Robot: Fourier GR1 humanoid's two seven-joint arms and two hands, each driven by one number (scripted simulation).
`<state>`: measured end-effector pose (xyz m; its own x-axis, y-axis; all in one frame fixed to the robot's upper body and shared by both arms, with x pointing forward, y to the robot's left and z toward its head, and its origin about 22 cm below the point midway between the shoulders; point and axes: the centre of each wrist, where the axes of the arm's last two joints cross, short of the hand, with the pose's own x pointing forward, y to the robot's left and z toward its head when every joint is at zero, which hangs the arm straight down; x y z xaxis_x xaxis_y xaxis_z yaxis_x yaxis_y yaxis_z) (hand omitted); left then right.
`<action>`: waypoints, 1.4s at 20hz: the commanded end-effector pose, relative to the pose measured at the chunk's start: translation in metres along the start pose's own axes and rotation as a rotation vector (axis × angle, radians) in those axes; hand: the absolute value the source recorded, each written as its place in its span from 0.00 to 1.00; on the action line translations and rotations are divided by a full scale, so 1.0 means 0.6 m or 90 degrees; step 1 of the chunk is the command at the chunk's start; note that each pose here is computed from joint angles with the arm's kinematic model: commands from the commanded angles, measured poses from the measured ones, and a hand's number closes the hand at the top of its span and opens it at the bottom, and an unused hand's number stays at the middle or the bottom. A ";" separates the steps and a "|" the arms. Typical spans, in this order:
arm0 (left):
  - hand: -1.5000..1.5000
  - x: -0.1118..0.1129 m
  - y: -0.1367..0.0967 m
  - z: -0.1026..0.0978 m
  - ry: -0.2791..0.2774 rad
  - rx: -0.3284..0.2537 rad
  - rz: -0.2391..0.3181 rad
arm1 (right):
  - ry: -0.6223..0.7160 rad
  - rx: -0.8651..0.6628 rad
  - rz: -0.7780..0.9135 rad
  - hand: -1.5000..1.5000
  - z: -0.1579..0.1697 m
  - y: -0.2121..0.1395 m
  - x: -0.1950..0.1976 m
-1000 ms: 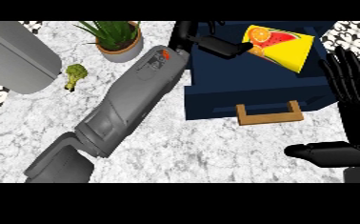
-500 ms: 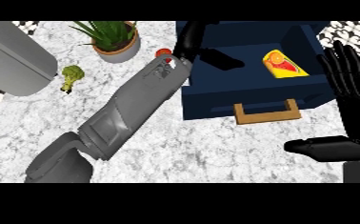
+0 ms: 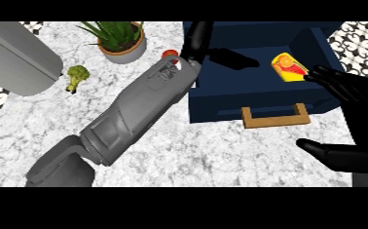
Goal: Pick up the cup, place it into the drawer and close the drawer
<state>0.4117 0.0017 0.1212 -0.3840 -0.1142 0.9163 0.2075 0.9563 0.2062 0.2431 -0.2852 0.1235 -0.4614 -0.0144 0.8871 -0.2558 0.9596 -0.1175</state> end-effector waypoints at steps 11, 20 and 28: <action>0.00 0.051 0.080 -0.029 -0.012 0.063 0.088 | 0.067 0.129 0.219 1.00 0.029 -0.008 0.045; 0.00 0.058 0.162 0.033 -0.007 0.087 0.106 | 0.119 0.099 0.312 1.00 0.018 0.012 -0.004; 0.00 0.038 0.263 0.089 0.008 0.094 0.121 | 0.150 0.187 0.485 1.00 -0.024 0.073 -0.077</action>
<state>0.3989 0.1427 0.1523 -0.3433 0.0710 0.9366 0.1302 0.9911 -0.0274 0.2508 -0.2483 0.1021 -0.4137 0.6013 0.6836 -0.1741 0.6847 -0.7077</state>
